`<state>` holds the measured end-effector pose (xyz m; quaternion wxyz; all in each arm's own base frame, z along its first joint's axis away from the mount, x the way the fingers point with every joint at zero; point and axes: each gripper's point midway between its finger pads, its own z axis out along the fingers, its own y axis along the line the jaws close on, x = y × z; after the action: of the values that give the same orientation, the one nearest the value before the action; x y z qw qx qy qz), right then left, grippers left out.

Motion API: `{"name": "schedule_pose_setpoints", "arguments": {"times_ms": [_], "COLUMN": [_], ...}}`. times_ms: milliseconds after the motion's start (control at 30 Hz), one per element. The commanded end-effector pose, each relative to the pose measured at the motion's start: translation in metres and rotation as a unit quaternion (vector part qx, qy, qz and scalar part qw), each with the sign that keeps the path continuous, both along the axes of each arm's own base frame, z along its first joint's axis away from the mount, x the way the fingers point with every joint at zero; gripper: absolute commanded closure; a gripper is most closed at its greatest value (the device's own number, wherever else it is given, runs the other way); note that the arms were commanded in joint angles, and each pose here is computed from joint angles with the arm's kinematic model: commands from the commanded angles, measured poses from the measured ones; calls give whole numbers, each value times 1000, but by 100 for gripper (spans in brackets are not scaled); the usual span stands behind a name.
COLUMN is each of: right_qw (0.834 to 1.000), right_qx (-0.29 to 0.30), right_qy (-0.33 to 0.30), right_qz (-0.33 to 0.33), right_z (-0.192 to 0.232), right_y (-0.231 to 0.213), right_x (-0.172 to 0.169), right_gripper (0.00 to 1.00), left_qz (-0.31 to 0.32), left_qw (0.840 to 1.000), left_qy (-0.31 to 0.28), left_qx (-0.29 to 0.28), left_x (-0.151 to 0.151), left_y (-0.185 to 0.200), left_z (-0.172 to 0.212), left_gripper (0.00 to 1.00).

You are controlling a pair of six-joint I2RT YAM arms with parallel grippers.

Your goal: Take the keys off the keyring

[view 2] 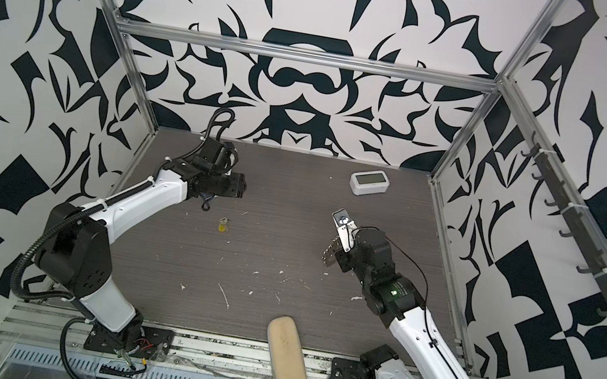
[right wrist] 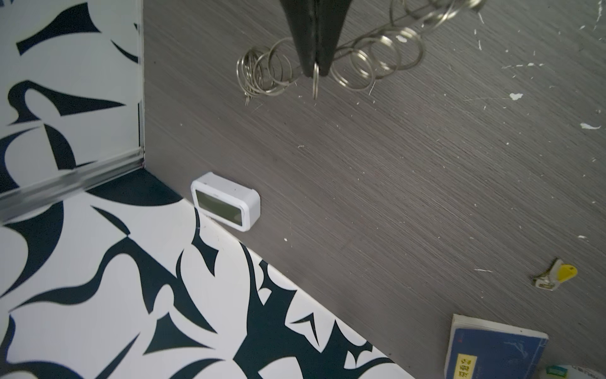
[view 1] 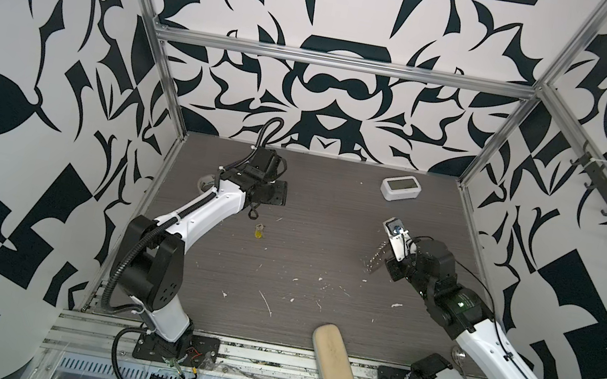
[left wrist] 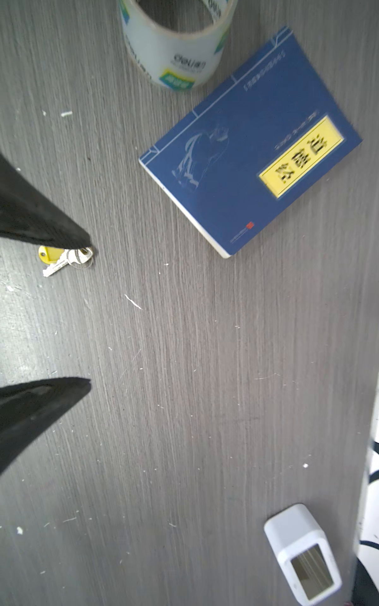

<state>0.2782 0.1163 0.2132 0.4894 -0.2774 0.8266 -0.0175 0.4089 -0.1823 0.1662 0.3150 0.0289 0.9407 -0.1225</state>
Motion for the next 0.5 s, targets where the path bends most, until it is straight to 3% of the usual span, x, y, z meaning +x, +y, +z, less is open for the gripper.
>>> {"name": "schedule_pose_setpoints", "arguments": {"times_ms": [0, 233, 467], "right_qw": [996, 983, 976], "right_qx": [32, 13, -14], "right_qy": [37, 145, 187], "right_qz": [-69, -115, -110], "right_z": [-6, -51, -71], "right_y": [-16, -15, 0], "right_x": [-5, -1, 45], "right_gripper": [100, 100, 100], "left_qz": [-8, -15, -11], "left_qw": [1000, 1000, 1000], "left_qy": [-5, -6, -1], "left_qx": [-13, -10, 1], "left_x": [6, 8, -2], "left_y": [-9, -12, -4], "left_z": [8, 14, 13], "left_gripper": [34, 33, 33]}}
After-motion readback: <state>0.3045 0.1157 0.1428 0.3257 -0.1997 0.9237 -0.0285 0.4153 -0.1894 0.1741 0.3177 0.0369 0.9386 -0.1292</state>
